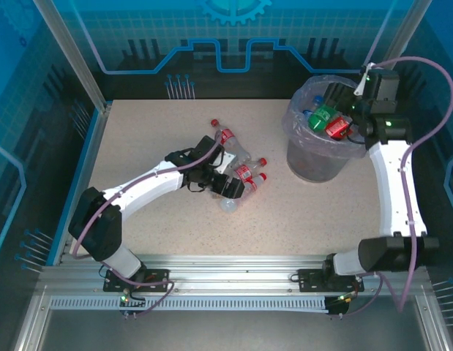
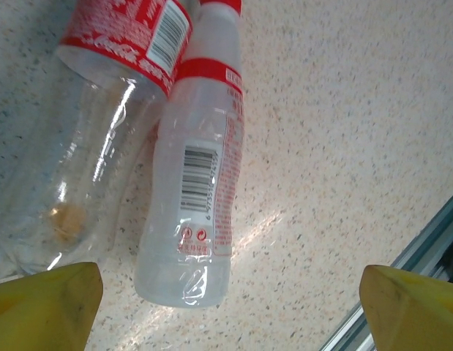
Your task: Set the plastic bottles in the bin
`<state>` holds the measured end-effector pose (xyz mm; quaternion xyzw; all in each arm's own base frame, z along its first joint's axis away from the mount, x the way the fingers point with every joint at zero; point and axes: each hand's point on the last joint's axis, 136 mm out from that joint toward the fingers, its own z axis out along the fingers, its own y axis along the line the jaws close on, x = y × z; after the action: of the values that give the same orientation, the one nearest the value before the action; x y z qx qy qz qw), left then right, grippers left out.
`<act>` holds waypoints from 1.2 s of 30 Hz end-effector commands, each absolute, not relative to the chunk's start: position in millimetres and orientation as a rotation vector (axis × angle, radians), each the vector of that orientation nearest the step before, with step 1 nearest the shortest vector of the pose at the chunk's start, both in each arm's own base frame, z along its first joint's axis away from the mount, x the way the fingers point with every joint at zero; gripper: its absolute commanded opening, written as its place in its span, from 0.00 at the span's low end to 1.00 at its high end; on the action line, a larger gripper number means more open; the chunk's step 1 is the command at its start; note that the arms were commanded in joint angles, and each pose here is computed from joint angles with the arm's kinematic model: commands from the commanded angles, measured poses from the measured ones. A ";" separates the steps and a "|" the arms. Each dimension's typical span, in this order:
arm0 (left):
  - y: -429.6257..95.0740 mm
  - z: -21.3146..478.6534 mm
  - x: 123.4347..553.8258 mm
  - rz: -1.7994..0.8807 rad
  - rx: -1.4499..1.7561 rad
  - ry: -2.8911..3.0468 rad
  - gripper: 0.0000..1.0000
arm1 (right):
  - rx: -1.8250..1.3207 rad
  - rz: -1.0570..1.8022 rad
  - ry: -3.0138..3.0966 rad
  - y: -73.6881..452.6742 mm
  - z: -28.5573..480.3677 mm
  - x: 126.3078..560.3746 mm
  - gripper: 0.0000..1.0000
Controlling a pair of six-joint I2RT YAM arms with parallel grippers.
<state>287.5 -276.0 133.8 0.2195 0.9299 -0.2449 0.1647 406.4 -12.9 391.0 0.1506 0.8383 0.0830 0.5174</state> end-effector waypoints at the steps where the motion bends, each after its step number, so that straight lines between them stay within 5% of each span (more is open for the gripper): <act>1: -275.3 121.9 284.6 -0.605 0.700 2.685 0.91 | 0.309 0.326 2.063 10.2 376.8 382.1 0.85; 13: -281.2 72.2 292.7 -0.248 0.756 2.745 0.82 | 0.367 0.490 2.095 29.3 335.3 352.2 0.85; 36: -300.8 52.3 286.0 -0.283 0.786 2.701 0.61 | 0.372 0.503 2.053 26.3 343.4 349.2 0.85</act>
<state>285.8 -291.2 36.0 0.2678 0.9524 -0.0712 0.1269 353.1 23.3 335.9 0.1551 0.8473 0.1933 0.4697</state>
